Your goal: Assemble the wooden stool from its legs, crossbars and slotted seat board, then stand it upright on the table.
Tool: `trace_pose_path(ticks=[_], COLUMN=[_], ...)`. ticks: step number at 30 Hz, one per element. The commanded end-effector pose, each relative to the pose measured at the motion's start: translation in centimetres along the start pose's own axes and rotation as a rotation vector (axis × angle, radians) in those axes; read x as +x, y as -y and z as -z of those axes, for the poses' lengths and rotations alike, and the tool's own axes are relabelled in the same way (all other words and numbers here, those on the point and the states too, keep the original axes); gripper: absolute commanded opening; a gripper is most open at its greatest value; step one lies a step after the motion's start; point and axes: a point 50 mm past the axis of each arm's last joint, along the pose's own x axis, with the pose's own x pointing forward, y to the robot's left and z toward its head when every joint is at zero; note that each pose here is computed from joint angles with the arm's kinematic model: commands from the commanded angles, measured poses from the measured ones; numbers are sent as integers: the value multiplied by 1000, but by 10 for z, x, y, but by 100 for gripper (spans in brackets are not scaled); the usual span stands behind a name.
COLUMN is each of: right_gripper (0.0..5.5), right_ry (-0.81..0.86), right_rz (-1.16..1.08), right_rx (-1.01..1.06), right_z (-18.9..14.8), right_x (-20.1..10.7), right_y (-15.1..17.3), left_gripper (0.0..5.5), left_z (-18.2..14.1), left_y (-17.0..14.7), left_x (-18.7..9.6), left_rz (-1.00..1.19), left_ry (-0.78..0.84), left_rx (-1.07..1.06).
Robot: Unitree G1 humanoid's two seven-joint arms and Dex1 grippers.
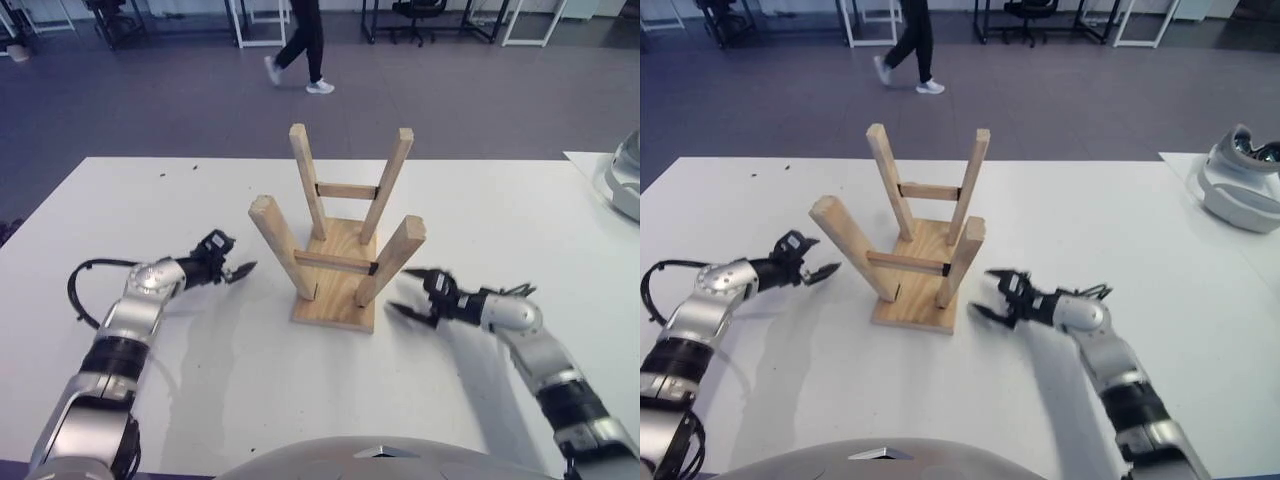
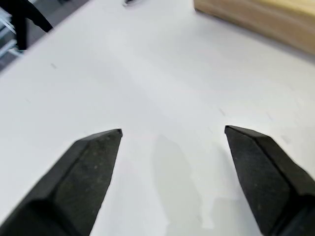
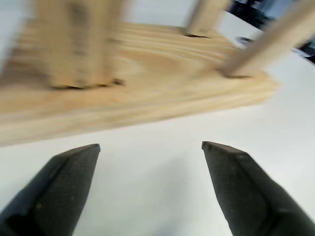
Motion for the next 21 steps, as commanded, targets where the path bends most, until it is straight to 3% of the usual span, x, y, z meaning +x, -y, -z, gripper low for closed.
trace_pose_path(ticks=[1,7,13,17,21], right_gripper=[389,389,389,389,389], right_ry=[-75,-14,10,61,2], right_rz=[127,17,-112,-269,-319], right_rx=[-29,-2,-30,-36,-32], right_z=[8,2,-8,-16,-17], right_x=[17,46,48,24,-34], right_y=[19,-5,-19,-32,-26], left_gripper=[385,385,385,385,385], left_z=[-14,-15,-20,-30,-43], left_y=[8,20,54,61,68], left_x=[34,74,90,93,97], left_rz=[49,22,233,327,393], left_ry=[57,3,77,129,187], left_rx=[6,-44,-66,-53,-33])
